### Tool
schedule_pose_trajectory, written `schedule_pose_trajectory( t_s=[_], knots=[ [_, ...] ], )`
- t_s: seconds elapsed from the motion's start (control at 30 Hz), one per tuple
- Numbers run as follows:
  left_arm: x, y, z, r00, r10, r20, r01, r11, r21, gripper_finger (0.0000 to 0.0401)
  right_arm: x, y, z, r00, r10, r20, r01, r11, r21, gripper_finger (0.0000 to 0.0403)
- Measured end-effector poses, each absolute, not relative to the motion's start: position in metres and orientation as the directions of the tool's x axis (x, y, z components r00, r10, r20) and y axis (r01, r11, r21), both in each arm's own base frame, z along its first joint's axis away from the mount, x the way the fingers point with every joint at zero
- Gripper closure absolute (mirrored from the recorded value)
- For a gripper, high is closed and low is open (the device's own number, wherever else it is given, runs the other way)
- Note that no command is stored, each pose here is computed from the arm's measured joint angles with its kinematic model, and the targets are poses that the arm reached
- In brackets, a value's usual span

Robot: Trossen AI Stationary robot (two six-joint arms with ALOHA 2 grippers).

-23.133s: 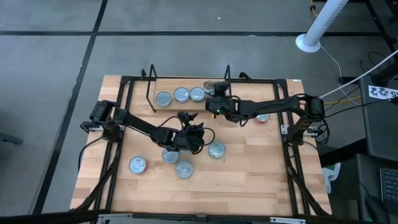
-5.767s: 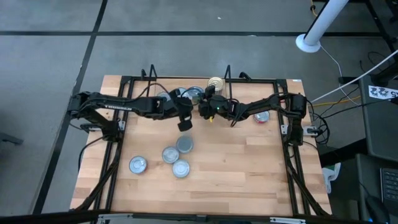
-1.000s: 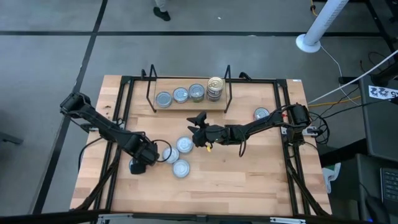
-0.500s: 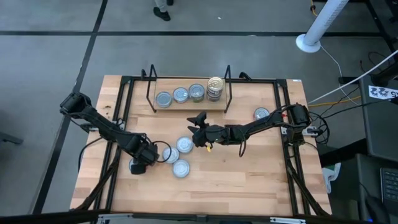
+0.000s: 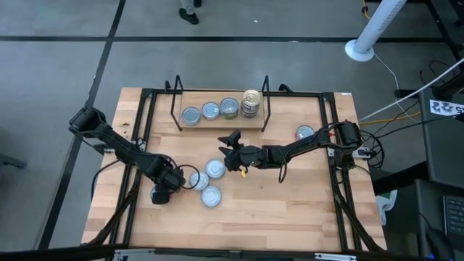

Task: Stack canned seafood by type on shelf
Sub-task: Stack the red tuna can on top of the red tuna can on the shelf

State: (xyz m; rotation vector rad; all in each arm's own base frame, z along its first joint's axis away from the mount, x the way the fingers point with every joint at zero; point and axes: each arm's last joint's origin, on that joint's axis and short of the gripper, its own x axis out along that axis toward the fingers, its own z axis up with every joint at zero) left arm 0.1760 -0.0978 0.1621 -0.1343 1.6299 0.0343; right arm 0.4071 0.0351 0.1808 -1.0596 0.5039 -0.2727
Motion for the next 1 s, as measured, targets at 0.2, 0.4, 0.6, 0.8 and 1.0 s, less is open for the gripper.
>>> schedule_pose_trajectory(
  t_s=[0.2,0.4,0.6,0.8,1.0],
  knots=[
    [0.1784,-0.1018,0.1613,-0.06,-0.153,-0.986,-0.113,0.983,-0.146,0.0327,0.4071,0.0351,0.1808,0.855,-0.448,-0.263,-0.025,0.47,-0.882,0.0153],
    [0.1825,-0.1041,0.1615,-0.018,-0.177,-0.984,-0.13,0.976,-0.173,0.0364,0.4071,0.035,0.1808,0.854,-0.449,-0.263,-0.025,0.469,-0.883,0.0153],
    [0.1836,-0.1046,0.1616,-0.006,-0.182,-0.983,-0.143,0.973,-0.179,0.0398,0.4071,0.035,0.1808,0.853,-0.451,-0.262,-0.023,0.469,-0.883,0.0153],
    [0.1837,-0.1046,0.1616,-0.005,-0.18,-0.984,-0.202,0.964,-0.175,0.04,0.4071,0.035,0.1808,0.853,-0.451,-0.262,-0.024,0.469,-0.883,0.0153],
    [0.1843,-0.104,0.1622,0.015,-0.156,-0.988,-0.3,0.942,-0.153,0.0401,0.4056,0.0349,0.1766,0.841,-0.449,-0.3,-0.065,0.467,-0.882,0.0153]
  ],
)
